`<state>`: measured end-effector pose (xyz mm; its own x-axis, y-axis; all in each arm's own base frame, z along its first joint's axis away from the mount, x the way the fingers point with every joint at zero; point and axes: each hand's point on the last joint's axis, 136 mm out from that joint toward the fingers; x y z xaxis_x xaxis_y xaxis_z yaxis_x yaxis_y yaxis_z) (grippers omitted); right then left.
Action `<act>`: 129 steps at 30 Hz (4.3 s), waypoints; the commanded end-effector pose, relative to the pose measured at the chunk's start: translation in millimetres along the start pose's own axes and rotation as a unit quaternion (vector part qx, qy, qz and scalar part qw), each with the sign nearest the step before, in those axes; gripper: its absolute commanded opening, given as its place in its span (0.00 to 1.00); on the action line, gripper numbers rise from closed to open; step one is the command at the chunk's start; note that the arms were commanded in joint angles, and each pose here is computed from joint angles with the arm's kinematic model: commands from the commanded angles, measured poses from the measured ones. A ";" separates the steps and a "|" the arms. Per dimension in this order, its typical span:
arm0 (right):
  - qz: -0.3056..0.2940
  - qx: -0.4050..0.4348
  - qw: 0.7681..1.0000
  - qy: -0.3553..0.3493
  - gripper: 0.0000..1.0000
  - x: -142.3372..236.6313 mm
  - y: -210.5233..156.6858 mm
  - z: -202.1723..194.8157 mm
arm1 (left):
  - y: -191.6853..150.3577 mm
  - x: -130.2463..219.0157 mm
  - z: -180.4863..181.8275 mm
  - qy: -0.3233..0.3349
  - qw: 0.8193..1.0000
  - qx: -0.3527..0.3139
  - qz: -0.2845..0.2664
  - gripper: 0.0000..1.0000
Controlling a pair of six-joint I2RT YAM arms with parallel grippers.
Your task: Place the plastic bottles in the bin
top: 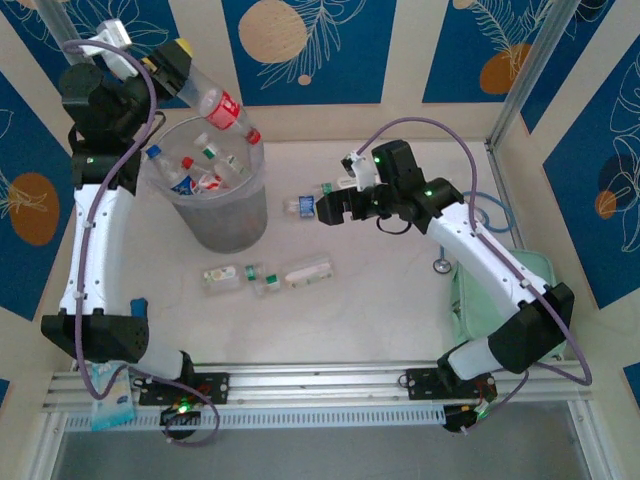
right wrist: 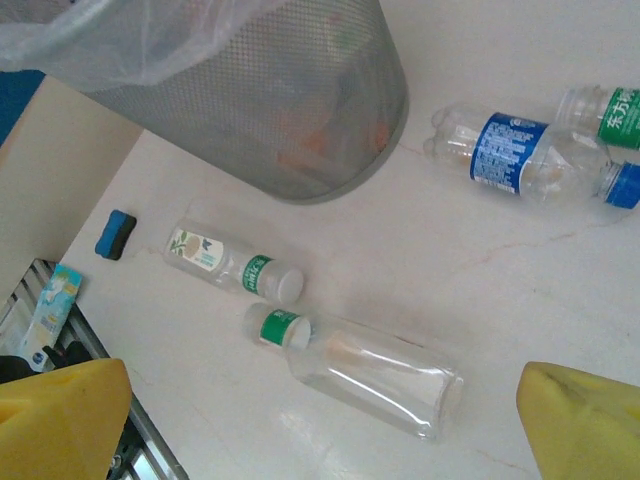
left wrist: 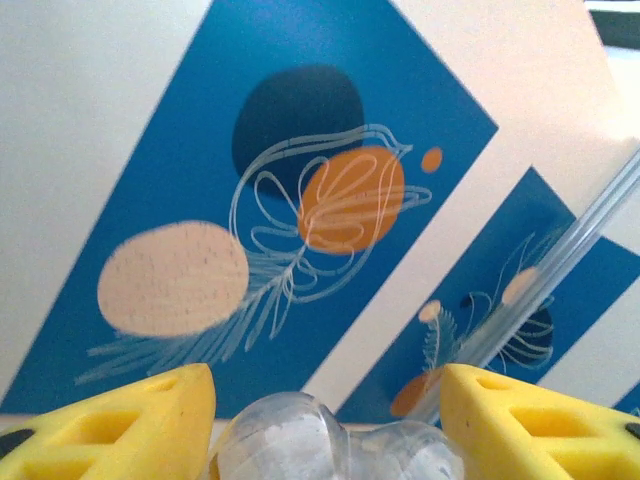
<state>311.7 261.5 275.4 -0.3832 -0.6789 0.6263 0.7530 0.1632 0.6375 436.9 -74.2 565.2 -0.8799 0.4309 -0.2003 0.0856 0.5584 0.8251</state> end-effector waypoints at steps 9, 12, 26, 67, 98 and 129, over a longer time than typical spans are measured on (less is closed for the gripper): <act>0.031 -0.016 0.999 -0.027 0.99 -2.5 -22.4 -10.5 | -20.8 -38.9 109.6 0.123 0.988 -0.093 -0.027 0.00; 0.031 -0.015 0.999 -0.033 0.99 -1.4 -22.9 -12.3 | -39.2 -39.7 127.9 0.141 0.984 -0.108 -0.008 0.00; 0.036 -0.005 0.998 -0.042 0.99 -4.3 -15.8 -15.2 | -190.1 -30.0 187.8 0.174 0.966 -0.141 0.130 0.00; 0.041 -0.037 0.997 -0.055 0.99 -9.2 -15.0 -19.9 | -162.1 -43.0 118.9 0.135 0.938 -0.140 0.286 1.00; 0.073 -0.001 0.995 -0.068 0.99 -14.4 -29.1 -31.6 | -171.6 -30.2 132.1 0.172 0.926 -0.130 0.311 0.59; 0.156 0.033 0.987 -0.022 0.89 -39.2 -68.3 -22.9 | -199.5 77.6 216.8 0.272 0.903 -0.047 0.330 0.07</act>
<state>300.9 254.1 207.1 -0.2387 -0.5459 0.8031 0.7994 0.3591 0.4817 465.7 27.8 304.8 -0.8274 0.1179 0.5492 0.5612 0.2151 0.7993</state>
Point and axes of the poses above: each hand's point on the last joint's axis, 136 mm out from that joint toward the fingers, its own x axis back along the fingers, its own z axis along the line the jaws close on, y = z × x, and after that the axes turned 1 degree about -x, right-handed
